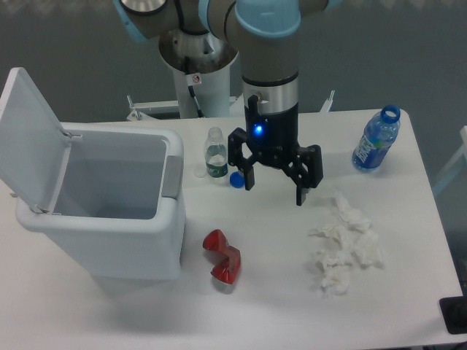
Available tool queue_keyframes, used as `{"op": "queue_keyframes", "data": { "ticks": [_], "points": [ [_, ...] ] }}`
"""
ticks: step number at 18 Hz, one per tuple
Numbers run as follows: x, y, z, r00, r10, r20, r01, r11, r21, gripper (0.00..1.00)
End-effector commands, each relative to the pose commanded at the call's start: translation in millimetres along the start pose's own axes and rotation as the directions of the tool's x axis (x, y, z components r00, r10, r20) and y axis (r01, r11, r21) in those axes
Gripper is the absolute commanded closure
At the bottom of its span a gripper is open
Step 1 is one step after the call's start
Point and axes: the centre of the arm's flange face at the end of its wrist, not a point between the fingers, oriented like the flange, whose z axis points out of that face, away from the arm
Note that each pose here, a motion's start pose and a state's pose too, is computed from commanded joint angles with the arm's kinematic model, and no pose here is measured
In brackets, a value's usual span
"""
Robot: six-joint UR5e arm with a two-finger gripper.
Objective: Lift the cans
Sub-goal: 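Move the gripper down over the crushed red can beside the bin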
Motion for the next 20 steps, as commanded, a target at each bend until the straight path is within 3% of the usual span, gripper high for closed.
{"op": "queue_keyframes", "data": {
  "ticks": [8,12,15,18,20],
  "points": [
    [-7,-10,19,0.999,0.016,0.040,-0.014,0.999,-0.053,0.00],
    [10,-22,47,0.996,0.013,0.085,-0.003,0.993,-0.116,0.00],
    [27,-32,83,0.996,-0.002,0.091,0.018,0.985,-0.173,0.00],
    [42,-48,102,0.993,0.044,0.110,-0.017,0.972,-0.233,0.00],
    [44,-50,111,0.994,0.021,0.109,0.006,0.971,-0.239,0.00]
  ]
}}
